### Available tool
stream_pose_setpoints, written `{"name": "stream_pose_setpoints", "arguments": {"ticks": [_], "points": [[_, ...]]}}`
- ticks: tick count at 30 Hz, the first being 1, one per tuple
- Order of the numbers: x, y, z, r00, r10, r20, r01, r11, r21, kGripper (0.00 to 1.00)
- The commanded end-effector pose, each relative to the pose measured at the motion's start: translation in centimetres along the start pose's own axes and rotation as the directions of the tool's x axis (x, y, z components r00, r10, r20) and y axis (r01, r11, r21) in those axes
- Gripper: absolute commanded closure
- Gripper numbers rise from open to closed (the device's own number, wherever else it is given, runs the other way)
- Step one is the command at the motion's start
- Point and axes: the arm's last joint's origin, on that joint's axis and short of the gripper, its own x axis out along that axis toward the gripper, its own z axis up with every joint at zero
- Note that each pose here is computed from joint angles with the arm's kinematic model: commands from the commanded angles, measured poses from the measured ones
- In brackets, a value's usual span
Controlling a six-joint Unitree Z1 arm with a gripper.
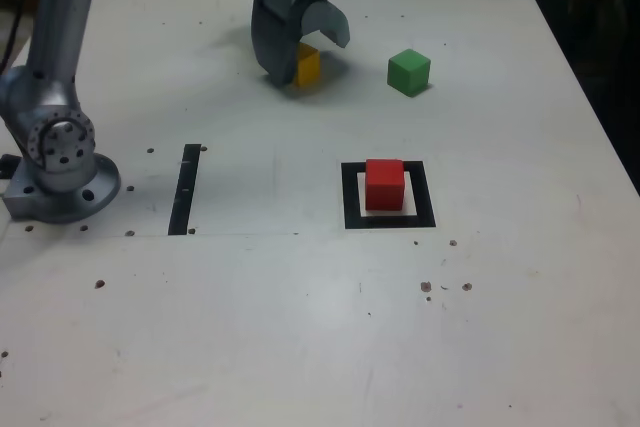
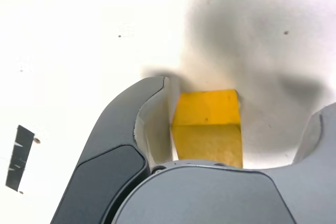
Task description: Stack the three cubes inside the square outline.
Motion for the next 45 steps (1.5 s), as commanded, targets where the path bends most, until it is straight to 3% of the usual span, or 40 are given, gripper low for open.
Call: {"name": "stream_pose_setpoints", "arguments": {"ticks": [1, 6, 10, 17, 25, 32, 35, 37, 39, 45], "points": [[-0.2, 0.1, -0.1, 0.9999, 0.007, -0.016, -0.007, 1.000, 0.001, 0.24], [-0.4, 0.1, -0.1, 0.9997, 0.015, -0.022, -0.015, 1.000, 0.000, 0.47], [-0.4, 0.1, 0.0, 0.9998, 0.009, -0.019, -0.009, 1.000, 0.002, 0.57], [0.3, 0.0, 0.8, 0.9998, -0.010, -0.018, 0.011, 1.000, 0.015, 0.62], [-0.1, 0.0, 0.9, 1.0000, -0.005, -0.006, 0.005, 1.000, 0.025, 0.72], [-2.6, -1.0, -0.5, 0.9998, 0.014, 0.014, -0.015, 0.997, 0.072, 0.73], [-4.6, -2.7, -2.1, 0.9985, 0.037, 0.039, -0.042, 0.990, 0.134, 0.73], [-5.9, -4.4, -3.5, 0.9967, 0.054, 0.061, -0.065, 0.978, 0.200, 0.73], [-7.2, -6.3, -5.3, 0.9943, 0.064, 0.086, -0.086, 0.954, 0.287, 0.73], [-9.0, -13.1, -10.6, 0.9884, 0.049, 0.144, -0.119, 0.839, 0.531, 0.73]]}}
